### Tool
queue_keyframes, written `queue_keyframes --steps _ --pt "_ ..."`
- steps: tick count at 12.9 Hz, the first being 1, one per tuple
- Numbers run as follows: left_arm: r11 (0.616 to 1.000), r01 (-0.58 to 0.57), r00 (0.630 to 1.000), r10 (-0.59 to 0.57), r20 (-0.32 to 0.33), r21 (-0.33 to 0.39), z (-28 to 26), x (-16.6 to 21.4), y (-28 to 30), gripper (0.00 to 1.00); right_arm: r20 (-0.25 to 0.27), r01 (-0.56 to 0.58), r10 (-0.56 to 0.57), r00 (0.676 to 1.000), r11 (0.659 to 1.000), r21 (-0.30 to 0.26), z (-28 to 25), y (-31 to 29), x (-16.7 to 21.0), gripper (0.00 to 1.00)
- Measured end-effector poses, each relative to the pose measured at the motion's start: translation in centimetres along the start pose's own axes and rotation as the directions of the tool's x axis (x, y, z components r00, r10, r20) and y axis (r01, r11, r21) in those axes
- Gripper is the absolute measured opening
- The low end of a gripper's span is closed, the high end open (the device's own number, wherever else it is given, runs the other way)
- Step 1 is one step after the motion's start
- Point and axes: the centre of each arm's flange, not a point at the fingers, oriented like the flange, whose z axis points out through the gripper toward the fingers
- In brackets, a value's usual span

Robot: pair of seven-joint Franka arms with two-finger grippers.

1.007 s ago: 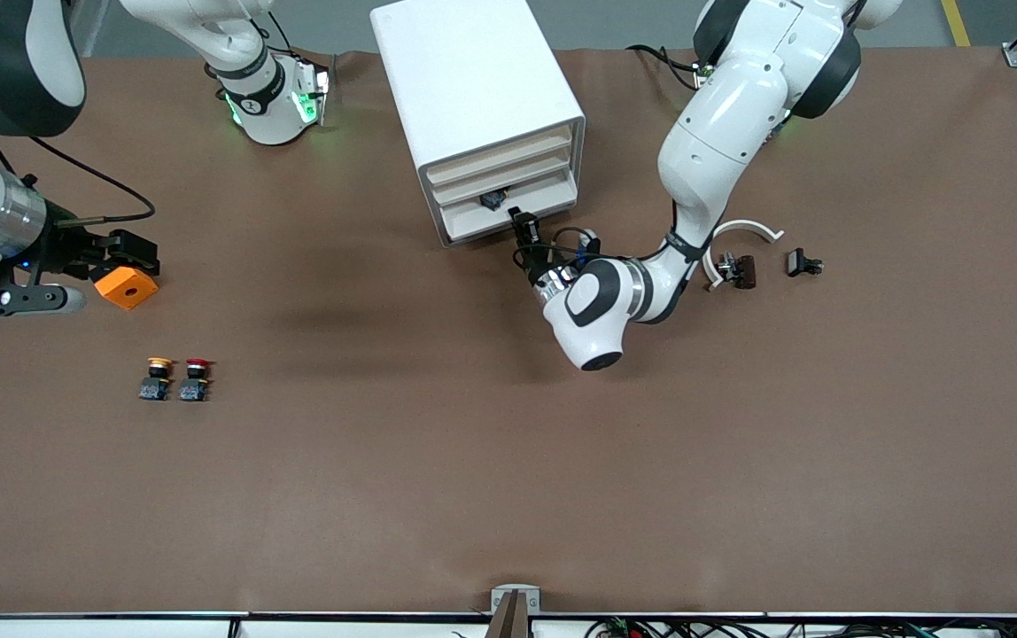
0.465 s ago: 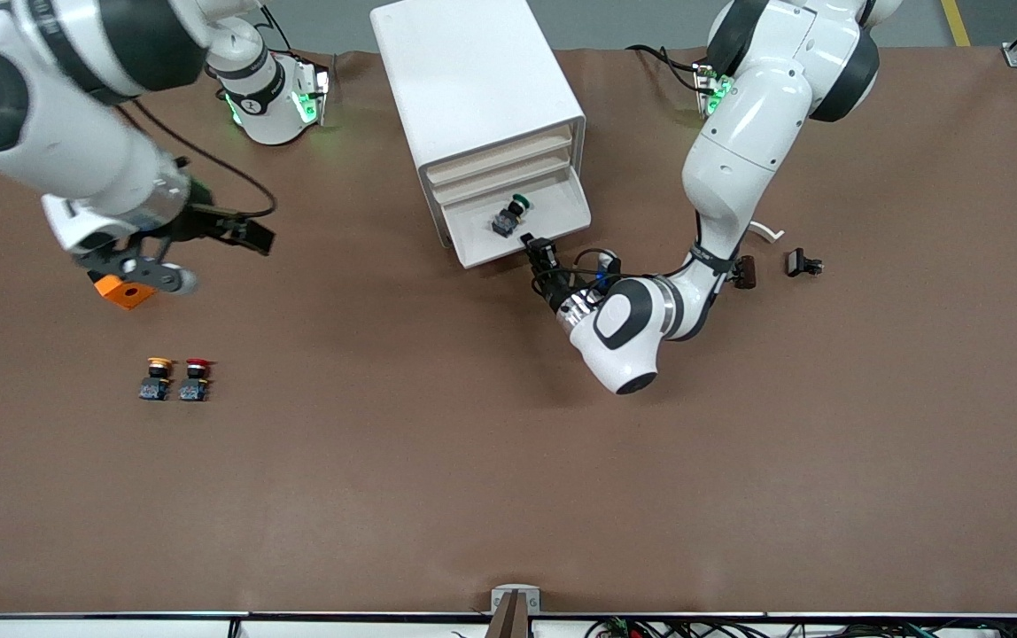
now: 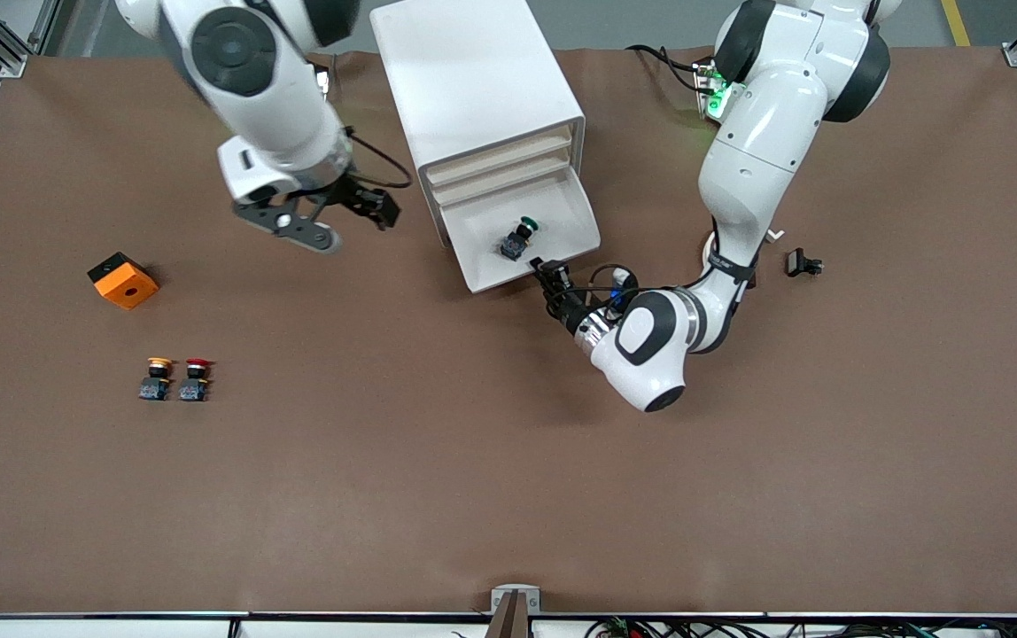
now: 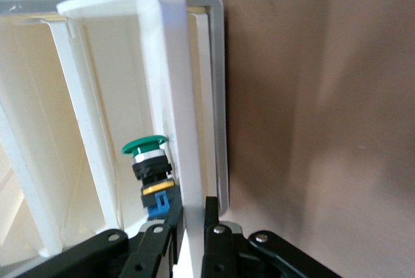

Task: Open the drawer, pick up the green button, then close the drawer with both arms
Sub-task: 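Pull the drawer open with the left gripper while the right gripper reaches in, then grasp the green button with the right gripper while the left gripper withdraws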

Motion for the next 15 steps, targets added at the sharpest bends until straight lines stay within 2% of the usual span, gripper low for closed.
queue_keyframes --steps 1,5,7,8,10,12,14,15 --pt "1.000 -0.014 1.000 0.014 0.013 -0.003 -0.8 0.3 0.2 0.26 -0.013 -0.026 0.027 1.000 0.999 0.018 0.5 -1.3 -1.1 1.00" --pt "0.998 -0.057 0.998 0.058 0.030 -0.022 -2.3 -0.3 -0.4 0.69 -0.042 -0.125 0.129 0.991 0.989 0.081 3.3 -6.2 -5.2 1.00" --pt "0.994 -0.085 0.995 0.088 0.044 -0.066 -4.5 -1.1 -1.5 0.92 -0.045 -0.163 0.168 0.985 0.982 0.100 5.2 -8.4 -7.2 1.00" --pt "0.990 -0.102 0.993 0.107 0.053 -0.098 -6.2 -1.3 -2.0 1.00 -0.046 -0.178 0.183 0.982 0.978 0.106 6.2 -9.3 -8.2 1.00" --pt "0.971 -0.159 0.983 0.172 0.064 -0.178 -10.1 -1.2 -3.2 1.00 -0.059 -0.197 0.204 0.977 0.975 0.105 8.3 -10.9 -9.8 1.00" --pt "0.934 -0.233 0.964 0.258 0.060 -0.271 -14.7 -0.2 -4.7 1.00 -0.098 -0.213 0.222 0.970 0.972 0.095 10.5 -12.0 -10.5 1.00" --pt "0.870 -0.325 0.932 0.362 0.033 -0.370 -19.7 1.3 -7.1 1.00 -0.114 -0.202 0.210 0.971 0.976 0.079 12.6 -12.8 -11.1 1.00" --pt "0.825 -0.381 0.907 0.421 0.004 -0.417 -22.2 2.2 -8.5 1.00 -0.127 -0.189 0.197 0.972 0.980 0.069 13.6 -13.2 -11.5 1.00"
